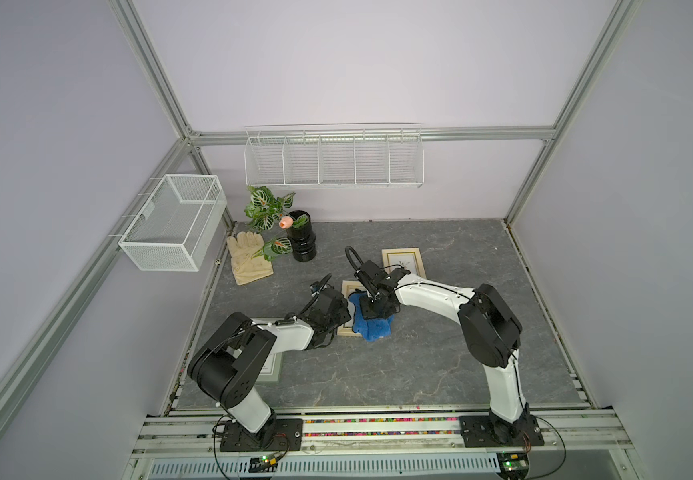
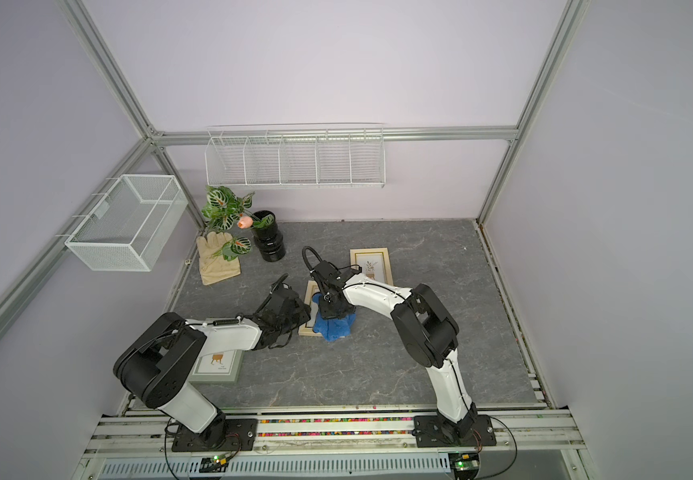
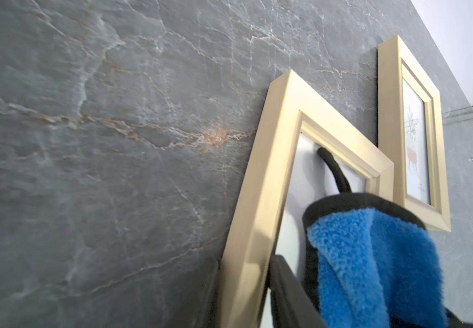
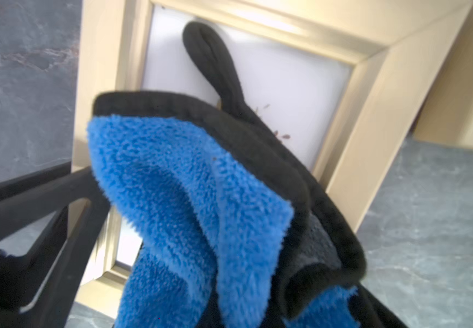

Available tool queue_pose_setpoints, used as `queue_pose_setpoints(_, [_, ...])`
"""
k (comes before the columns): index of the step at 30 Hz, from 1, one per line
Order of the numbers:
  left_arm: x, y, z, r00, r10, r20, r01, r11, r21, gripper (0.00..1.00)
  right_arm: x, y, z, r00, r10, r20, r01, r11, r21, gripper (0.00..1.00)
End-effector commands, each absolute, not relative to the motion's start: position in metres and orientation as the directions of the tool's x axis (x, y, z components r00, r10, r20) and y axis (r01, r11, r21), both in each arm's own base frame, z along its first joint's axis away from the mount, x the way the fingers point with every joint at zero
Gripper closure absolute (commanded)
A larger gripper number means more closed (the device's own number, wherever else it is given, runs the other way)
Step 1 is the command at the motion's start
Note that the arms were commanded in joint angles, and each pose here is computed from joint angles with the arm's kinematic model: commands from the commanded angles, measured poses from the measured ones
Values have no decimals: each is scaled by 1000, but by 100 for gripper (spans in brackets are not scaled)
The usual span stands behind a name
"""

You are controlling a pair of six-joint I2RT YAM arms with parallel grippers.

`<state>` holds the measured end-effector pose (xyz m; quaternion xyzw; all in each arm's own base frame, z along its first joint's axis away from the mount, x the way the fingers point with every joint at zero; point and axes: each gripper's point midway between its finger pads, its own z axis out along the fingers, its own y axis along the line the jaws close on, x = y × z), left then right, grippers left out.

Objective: Wipe the picture frame with a cloth
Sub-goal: Wipe the dirt from the picture frame.

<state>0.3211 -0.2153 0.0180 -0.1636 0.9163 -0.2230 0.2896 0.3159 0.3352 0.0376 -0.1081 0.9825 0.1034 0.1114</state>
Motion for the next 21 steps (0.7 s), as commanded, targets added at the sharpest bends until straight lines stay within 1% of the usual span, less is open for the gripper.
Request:
queue_pose_setpoints(1, [210,-135,-78,-913,-370,-169,-358,928,-102,65,303,351,34,-967,-166,-196,-209,951,226,93])
queue_pose_setpoints(3, [210,-135,-77,-909,-379,-172,-364,925,-110,65,302,366,32,-970,-171,-175,-213,942,261,93])
queue_pose_setpoints(5, [210,-135,-76,-907,-383,-175,-367,923,-115,65,301,366,27,-973,-163,-162,-201,945,258,93])
queue_pose_setpoints(7, [210,-135,-76,-907,-384,-176,-367,923,-118,65,303,349,24,-977,-142,-160,-175,961,214,93])
queue_pose_setpoints(11, [210,-137,-77,-905,-389,-170,-371,919,-130,65,310,294,25,-979,-82,-189,-107,986,125,93])
queue_pose_setpoints(13, [210,-139,-77,-905,-391,-168,-371,918,-139,65,307,282,26,-978,-78,-191,-99,990,100,93])
queue_pose_setpoints(16, [211,-142,-78,-902,-400,-161,-377,913,-154,65,298,296,27,-978,-93,-185,-120,983,139,93])
queue_pose_setpoints(21, [210,-145,-77,-896,-417,-150,-390,903,-179,65,287,351,29,-981,-110,-161,-150,952,268,93])
